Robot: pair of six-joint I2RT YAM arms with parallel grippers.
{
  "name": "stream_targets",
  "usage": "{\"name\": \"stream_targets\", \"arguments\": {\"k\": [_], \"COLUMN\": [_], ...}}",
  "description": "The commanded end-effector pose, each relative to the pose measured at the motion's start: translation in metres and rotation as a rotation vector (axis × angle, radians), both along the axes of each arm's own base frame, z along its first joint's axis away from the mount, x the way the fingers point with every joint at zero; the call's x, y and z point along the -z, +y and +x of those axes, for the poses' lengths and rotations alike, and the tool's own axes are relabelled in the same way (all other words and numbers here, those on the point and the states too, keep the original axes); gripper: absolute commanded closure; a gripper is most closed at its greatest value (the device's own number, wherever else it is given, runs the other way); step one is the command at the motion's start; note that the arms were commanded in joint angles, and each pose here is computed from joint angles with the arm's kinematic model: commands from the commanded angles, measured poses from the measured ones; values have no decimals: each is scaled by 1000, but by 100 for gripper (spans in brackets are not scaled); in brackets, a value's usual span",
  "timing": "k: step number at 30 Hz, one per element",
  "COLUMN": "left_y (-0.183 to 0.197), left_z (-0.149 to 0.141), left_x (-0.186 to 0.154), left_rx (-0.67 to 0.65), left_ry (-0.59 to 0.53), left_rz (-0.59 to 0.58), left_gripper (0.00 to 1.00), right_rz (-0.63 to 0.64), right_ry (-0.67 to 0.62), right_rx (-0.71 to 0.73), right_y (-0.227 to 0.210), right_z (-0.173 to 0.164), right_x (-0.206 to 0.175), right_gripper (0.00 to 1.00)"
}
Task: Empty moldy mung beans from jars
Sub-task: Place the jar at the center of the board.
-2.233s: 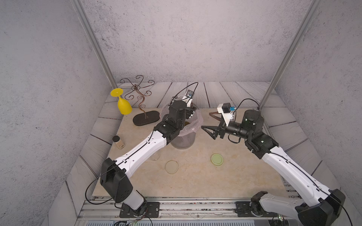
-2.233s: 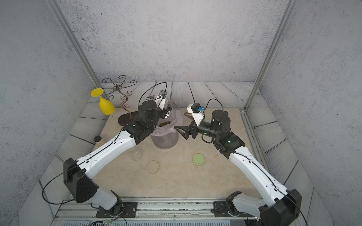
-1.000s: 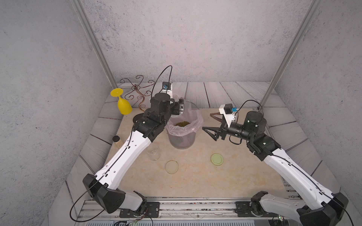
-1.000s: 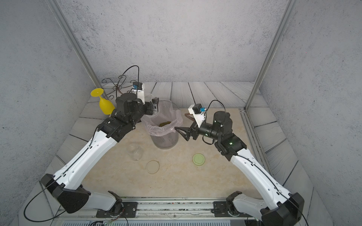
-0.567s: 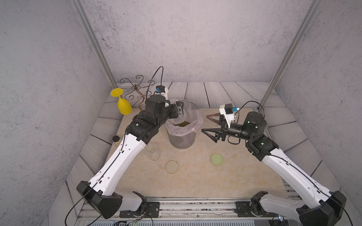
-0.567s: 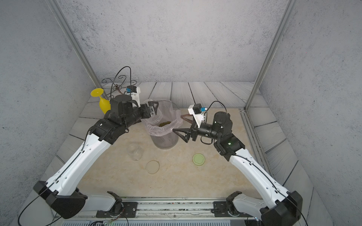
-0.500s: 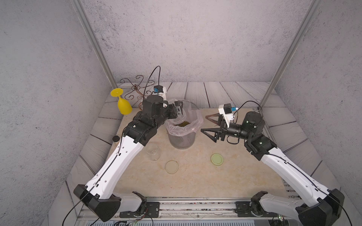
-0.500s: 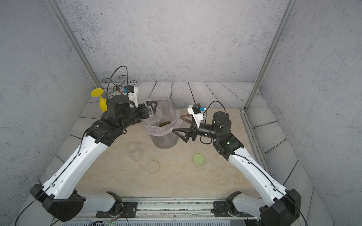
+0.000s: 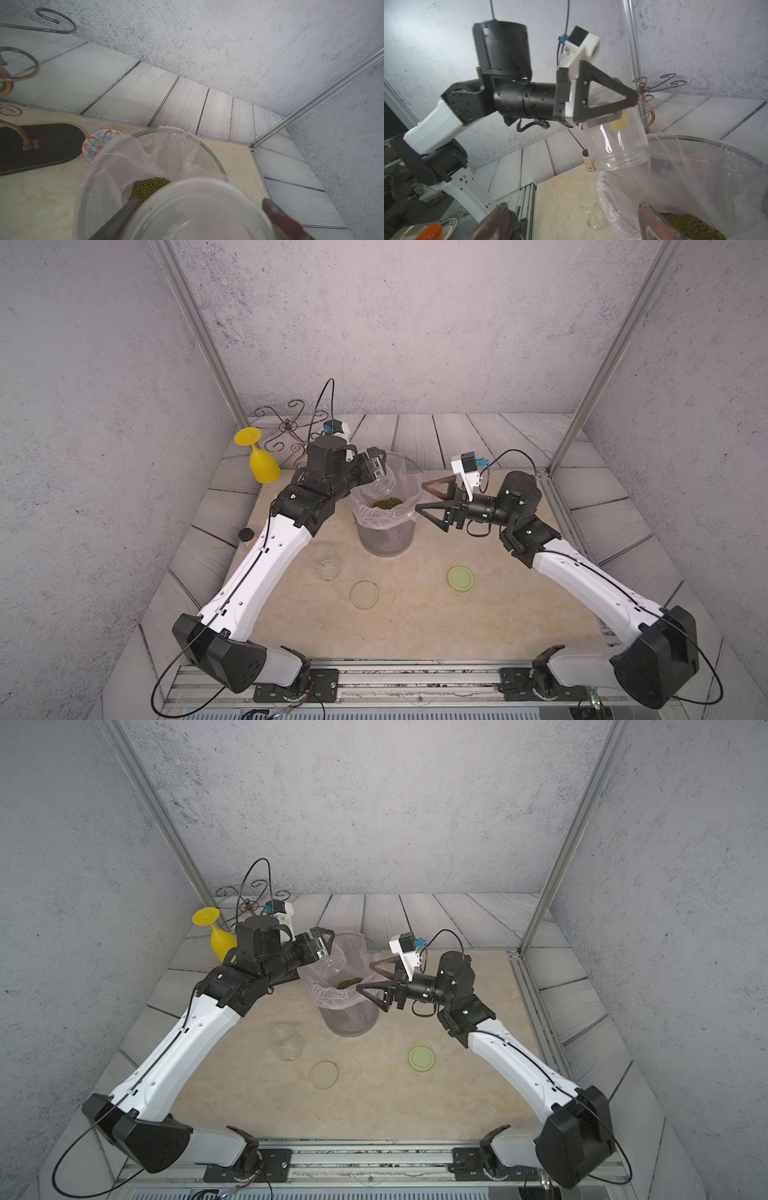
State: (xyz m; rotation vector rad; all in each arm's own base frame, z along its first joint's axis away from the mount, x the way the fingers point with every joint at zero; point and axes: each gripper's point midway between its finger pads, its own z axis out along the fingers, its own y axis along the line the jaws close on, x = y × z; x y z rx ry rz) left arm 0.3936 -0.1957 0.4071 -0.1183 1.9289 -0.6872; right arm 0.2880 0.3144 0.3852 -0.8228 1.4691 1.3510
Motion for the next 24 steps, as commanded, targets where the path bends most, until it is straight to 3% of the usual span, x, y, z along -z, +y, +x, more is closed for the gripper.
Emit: {"name": "stream_targets", "arguments": {"k": [1,9,24], "left_y": [7,13,13], "left_z": [-9,-11,-12], "left_x": [-49,-56,-60], "left_rx": [10,40,65], "left_ry": [-109,-94,-105], "left_rz": [-133,-243,-266], "left_gripper": [52,52,52], "right_rz": [105,257,257], "right_ry": [41,81,124], "right_rx": [-49,-127,-298], "right_y": [11,29,71], "right_z": [13,30,14], "right_x": [-16,-34,-44], "right_gripper": [6,8,17]}}
